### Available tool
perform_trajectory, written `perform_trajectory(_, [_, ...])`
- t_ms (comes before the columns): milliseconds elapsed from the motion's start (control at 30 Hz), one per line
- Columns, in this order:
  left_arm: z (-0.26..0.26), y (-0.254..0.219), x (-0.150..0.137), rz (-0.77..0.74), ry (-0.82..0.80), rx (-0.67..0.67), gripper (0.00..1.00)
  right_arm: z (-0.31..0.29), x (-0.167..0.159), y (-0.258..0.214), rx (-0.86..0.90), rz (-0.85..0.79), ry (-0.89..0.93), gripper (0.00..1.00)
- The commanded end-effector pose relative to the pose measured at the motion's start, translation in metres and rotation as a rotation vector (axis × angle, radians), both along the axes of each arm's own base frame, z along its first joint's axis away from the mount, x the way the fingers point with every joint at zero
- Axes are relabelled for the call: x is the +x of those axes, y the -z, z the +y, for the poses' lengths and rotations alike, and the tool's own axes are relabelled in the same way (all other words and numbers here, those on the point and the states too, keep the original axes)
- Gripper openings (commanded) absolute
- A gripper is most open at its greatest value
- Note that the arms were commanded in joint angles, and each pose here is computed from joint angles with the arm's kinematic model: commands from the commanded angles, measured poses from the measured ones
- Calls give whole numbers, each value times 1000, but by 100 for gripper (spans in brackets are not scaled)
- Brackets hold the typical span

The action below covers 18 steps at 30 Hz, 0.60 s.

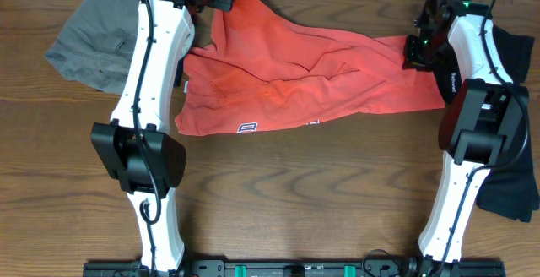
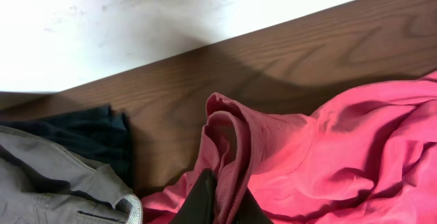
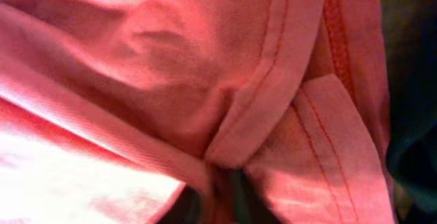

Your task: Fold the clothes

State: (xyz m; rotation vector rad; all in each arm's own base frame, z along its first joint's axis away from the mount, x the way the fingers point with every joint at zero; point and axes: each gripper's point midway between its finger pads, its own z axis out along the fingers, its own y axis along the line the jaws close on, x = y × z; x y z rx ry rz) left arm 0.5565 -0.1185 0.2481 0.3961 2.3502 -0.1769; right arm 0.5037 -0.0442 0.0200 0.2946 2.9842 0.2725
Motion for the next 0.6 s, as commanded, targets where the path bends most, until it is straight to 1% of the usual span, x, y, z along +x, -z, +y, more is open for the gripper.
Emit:
perform_trajectory(0, [2, 4, 3, 6, -17, -1, 7, -10, 18, -33, -14, -95, 15, 1])
perform_trajectory(100, [2, 1, 5, -8, -17, -3, 6, -14, 36, -57, -27, -174, 15, 1])
perform_trajectory(333, [1, -11, 17, -79, -22, -11, 6, -24, 96, -124, -81, -478, 2, 1])
perform_trajectory(433, [1, -14, 19, -92, -22, -14, 6, -28, 116, -138, -108, -583, -16, 1])
perform_trajectory(567, [0, -18, 23, -113, -22, -17, 6, -30, 133, -151, -148, -678, -57, 1])
